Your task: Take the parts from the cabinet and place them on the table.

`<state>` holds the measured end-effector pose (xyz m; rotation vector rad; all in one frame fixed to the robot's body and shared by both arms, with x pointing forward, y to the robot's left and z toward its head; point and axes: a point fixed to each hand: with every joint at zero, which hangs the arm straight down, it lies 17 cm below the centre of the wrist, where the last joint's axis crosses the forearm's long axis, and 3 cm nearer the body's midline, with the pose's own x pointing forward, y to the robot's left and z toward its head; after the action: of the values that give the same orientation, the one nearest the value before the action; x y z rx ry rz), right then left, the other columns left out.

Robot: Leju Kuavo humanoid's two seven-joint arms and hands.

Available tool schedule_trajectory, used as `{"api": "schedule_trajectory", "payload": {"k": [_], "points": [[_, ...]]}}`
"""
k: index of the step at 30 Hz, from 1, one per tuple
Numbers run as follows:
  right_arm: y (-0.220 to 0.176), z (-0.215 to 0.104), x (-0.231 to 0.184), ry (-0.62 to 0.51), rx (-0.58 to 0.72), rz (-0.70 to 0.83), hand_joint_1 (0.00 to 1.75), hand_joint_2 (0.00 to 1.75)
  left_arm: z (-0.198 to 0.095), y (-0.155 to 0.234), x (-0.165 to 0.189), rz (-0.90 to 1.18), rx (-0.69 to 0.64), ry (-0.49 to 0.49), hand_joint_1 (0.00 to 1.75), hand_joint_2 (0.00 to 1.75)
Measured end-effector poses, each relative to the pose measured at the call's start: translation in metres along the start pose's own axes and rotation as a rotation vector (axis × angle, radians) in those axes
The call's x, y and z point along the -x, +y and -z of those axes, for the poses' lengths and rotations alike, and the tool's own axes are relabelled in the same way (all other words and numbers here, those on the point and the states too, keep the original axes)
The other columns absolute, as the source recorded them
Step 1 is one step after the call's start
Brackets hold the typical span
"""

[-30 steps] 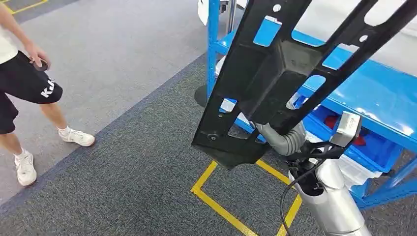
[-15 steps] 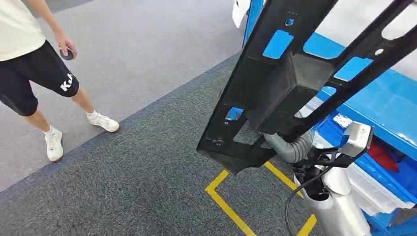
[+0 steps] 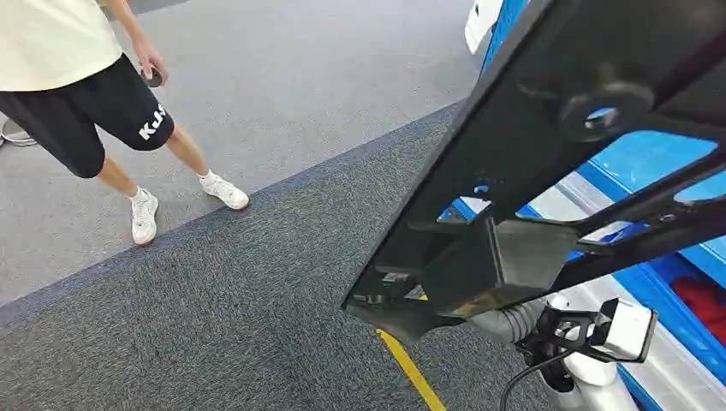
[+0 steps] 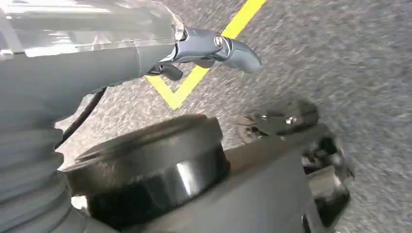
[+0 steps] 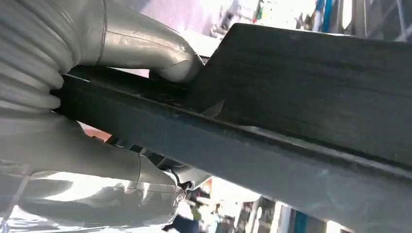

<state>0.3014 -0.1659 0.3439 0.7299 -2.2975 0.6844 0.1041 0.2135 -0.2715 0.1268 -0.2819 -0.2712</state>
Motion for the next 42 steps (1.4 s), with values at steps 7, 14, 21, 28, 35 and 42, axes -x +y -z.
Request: {"api": "schedule_trajectory", "payload": {"k": [7,14,21,28,35,42], "points": [[0.051,0.000,0.026,0.044,-0.130,0.097,1.75,1.75,0.002,0.010,-0.003,0.005,-0.015,-0.021,0.00,1.75],[0.077,0.000,0.042,0.069,-0.163,0.160,1.75,1.75,0.003,0.013,-0.001,0.004,-0.019,-0.019,0.00,1.75],[0.081,0.004,0.042,0.057,-0.169,0.179,1.75,1.75,0.003,0.015,-0.002,0.003,-0.023,-0.026,0.00,1.75],[0.110,-0.006,0.055,0.089,-0.225,0.286,1.75,1.75,0.004,0.019,-0.002,-0.002,-0.032,-0.034,0.00,1.75],[0.121,-0.002,0.073,0.120,-0.199,0.295,1.75,1.75,0.003,0.020,0.009,0.012,-0.032,0.014,0.00,1.75],[0.144,0.001,0.081,0.123,-0.191,0.362,1.75,1.75,0.005,0.027,0.001,0.008,-0.052,-0.024,0.00,1.75]]}}
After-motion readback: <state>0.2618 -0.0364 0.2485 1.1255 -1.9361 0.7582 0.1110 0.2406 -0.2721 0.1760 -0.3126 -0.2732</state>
